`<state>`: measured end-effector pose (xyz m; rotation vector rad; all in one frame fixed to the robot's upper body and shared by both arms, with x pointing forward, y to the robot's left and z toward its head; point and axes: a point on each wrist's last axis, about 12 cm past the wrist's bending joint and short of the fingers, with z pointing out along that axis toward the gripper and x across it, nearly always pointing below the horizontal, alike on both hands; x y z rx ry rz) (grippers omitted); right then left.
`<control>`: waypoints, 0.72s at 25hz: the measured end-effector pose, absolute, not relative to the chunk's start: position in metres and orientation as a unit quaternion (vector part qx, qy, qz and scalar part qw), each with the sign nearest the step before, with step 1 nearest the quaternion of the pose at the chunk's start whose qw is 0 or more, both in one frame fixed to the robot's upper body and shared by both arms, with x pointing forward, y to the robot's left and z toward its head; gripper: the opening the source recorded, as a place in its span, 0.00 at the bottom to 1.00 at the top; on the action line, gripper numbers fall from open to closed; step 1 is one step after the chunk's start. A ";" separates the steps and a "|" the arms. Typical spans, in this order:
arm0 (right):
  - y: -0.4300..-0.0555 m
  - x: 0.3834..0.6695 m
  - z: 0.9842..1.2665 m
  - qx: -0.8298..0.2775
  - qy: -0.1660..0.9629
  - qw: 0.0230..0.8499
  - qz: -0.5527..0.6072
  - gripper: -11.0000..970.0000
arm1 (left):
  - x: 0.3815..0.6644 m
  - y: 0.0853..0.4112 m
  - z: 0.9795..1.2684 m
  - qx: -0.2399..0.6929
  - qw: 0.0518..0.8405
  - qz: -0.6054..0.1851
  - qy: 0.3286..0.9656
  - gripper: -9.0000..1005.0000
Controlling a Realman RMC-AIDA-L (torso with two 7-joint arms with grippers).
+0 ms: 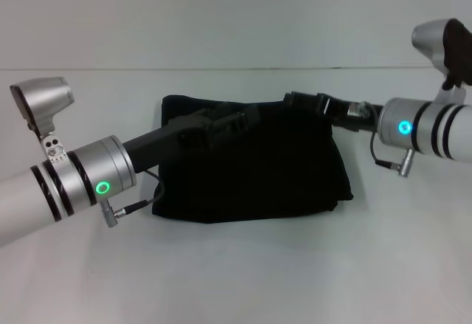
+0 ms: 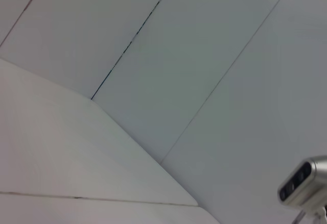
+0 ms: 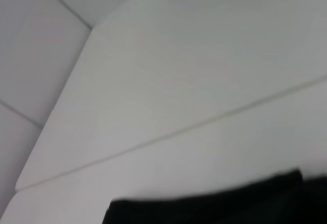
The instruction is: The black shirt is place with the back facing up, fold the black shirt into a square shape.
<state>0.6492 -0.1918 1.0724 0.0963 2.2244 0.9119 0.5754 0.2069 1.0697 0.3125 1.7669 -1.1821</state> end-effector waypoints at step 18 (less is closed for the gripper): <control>-0.191 0.650 1.072 -0.005 0.866 0.373 0.333 0.92 | 0.576 0.209 1.067 0.119 0.477 -0.475 0.730 0.79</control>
